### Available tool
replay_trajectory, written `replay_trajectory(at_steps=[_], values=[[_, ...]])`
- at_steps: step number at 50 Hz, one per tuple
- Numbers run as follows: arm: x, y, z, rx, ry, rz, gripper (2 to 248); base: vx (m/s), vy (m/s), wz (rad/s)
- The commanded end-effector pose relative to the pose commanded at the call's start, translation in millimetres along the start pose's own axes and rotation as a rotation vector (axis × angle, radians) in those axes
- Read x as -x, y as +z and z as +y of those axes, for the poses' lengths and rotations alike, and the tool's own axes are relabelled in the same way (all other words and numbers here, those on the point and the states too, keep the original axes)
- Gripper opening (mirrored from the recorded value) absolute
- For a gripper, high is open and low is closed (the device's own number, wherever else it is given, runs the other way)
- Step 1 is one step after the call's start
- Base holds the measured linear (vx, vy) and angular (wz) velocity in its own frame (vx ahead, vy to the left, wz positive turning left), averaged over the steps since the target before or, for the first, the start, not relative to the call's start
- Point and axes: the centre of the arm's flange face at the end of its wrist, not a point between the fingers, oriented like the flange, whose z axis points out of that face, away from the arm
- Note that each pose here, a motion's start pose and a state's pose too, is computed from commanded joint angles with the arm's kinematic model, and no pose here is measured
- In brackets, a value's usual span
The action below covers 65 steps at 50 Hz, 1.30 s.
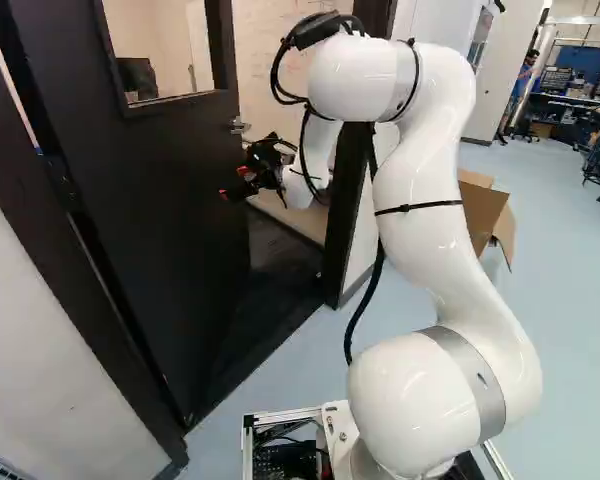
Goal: Open the door and move inside
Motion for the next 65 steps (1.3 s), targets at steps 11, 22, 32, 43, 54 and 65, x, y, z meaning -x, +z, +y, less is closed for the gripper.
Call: replay_trajectory(at_steps=[11, 22, 32, 43, 54, 65], values=[[2.4, -24, -0.9, 0.055, 0.043, -0.007, 247, 0.000, 0.000, 0.000], [0.0, -43, -8.5, 0.130, 0.105, -0.002, 247, 0.000, 0.000, 0.000], [-3.4, -55, -17.3, 0.204, 0.165, 0.002, 247, 0.000, 0.000, 0.000], [-6.1, -70, -27.3, 0.290, 0.233, 0.001, 247, 0.000, 0.000, 0.000], [-7.7, -84, -37.8, 0.377, 0.302, -0.007, 247, 0.000, 0.000, 0.000], [-8.5, -100, -49.0, 0.462, 0.370, -0.016, 247, 0.000, 0.000, 0.000]])
